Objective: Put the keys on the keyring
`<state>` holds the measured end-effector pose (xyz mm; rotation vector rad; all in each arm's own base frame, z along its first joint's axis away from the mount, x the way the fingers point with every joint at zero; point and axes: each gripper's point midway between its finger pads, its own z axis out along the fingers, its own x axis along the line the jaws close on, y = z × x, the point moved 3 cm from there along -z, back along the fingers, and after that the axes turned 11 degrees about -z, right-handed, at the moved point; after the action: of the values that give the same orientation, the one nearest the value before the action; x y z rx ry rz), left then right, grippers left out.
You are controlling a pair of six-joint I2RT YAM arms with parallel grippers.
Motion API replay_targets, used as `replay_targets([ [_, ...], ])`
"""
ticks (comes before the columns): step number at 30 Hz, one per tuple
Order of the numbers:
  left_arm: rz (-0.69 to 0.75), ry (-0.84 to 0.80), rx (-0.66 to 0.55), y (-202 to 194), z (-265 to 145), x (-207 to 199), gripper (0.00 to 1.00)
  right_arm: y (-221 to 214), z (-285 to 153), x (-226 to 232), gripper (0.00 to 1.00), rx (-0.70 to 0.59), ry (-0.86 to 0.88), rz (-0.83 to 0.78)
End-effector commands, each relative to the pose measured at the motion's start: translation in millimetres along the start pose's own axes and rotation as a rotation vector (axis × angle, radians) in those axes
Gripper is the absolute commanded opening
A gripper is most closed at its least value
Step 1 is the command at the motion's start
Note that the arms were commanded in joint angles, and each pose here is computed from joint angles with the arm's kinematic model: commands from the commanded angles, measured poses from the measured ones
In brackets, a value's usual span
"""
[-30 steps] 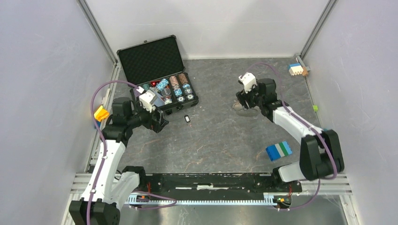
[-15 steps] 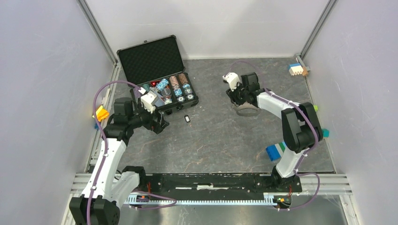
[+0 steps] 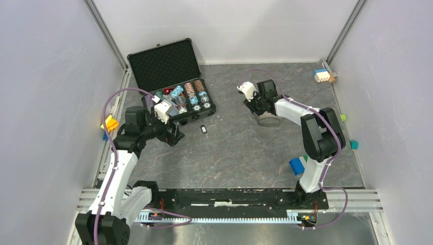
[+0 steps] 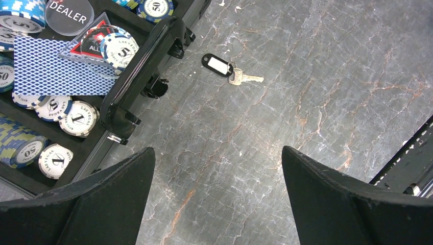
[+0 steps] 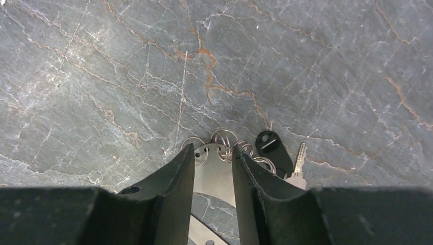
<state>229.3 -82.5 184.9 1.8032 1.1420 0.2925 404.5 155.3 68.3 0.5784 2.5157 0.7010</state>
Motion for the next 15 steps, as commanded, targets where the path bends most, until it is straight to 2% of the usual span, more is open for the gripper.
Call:
replay_targets([
  [1,0.048,-0.039,-0.007,1.0,1.4,-4.2,1.0,17.4,-2.0,-15.8,0.38,-0.024,-0.052,-0.041],
  [10,0.047,-0.044,-0.005,-0.1,1.5,-5.1,1.0,7.5,10.6,-15.1,0.35,0.019,-0.042,-0.053],
  [15,0.048,-0.047,-0.008,-0.3,1.0,-5.9,1.0,2.0,13.8,-12.5,0.28,0.036,-0.035,-0.053],
])
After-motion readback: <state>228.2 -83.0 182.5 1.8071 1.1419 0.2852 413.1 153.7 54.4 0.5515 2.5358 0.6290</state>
